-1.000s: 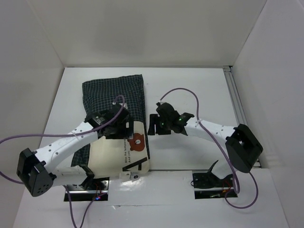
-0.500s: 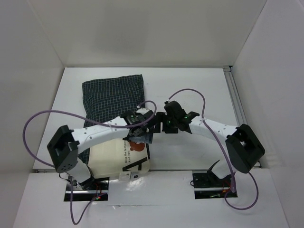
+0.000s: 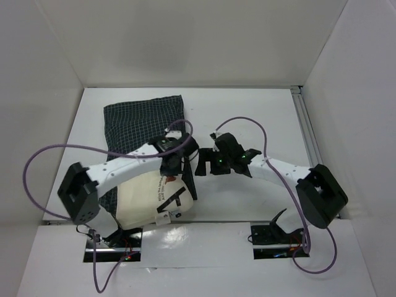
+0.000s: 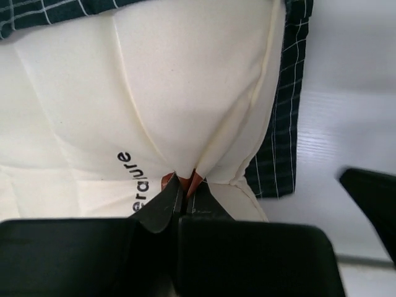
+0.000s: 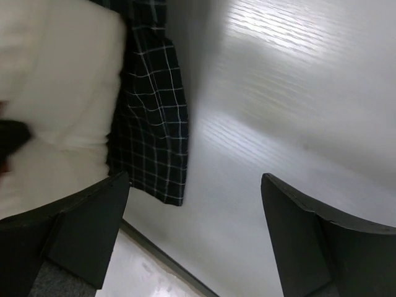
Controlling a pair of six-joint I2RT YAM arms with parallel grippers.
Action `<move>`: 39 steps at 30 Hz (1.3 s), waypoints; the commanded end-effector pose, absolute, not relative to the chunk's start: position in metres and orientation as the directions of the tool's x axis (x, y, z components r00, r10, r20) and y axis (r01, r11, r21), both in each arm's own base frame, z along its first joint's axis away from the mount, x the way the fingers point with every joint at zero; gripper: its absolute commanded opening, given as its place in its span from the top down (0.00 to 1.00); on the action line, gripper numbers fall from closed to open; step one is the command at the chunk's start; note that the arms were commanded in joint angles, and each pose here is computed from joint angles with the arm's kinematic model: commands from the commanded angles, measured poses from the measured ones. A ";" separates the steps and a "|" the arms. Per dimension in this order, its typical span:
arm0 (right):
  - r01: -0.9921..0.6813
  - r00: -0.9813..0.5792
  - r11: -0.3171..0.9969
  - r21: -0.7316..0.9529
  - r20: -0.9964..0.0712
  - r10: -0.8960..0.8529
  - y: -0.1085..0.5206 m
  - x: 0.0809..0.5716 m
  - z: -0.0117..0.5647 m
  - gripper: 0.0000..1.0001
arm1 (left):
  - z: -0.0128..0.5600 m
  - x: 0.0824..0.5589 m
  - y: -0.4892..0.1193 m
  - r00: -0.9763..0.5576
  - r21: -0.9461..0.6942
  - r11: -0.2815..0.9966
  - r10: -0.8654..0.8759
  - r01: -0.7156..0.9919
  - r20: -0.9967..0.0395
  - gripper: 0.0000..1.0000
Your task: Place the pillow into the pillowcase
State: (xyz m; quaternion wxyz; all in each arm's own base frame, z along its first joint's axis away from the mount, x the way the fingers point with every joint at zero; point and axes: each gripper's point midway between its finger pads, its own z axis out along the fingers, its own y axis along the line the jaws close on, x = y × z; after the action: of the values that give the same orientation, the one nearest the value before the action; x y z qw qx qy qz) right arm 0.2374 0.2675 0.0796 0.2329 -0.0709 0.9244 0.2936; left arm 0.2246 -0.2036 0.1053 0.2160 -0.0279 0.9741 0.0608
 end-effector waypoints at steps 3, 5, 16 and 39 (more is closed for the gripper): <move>-0.490 -0.780 0.719 0.494 -0.617 -0.107 0.323 0.267 0.104 0.01 | 0.179 0.229 -0.200 -0.850 -0.121 0.993 -0.063 0.001 -0.524 1.00; -0.525 -0.758 0.705 0.477 -0.638 -0.133 0.333 0.272 0.105 0.00 | 0.181 0.229 -0.198 -0.849 -0.128 0.992 -0.060 0.009 -0.525 1.00; -0.617 -0.634 0.674 0.405 -0.763 -0.122 0.370 0.324 0.116 0.23 | 0.185 0.230 -0.192 -0.840 -0.148 0.989 -0.077 0.003 -0.536 1.00; -0.534 -0.775 0.739 0.411 -0.588 -0.233 0.279 0.213 0.104 1.00 | 0.176 0.339 -0.205 -0.691 -0.285 0.868 -0.497 -0.407 -0.524 1.00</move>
State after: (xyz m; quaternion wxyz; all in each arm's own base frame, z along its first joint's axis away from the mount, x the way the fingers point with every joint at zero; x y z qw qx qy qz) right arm 0.2089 0.2784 0.1022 0.2707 -0.2016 0.8900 0.3065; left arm 0.3005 -0.2139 0.1460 0.2313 -0.1726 0.9555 -0.0617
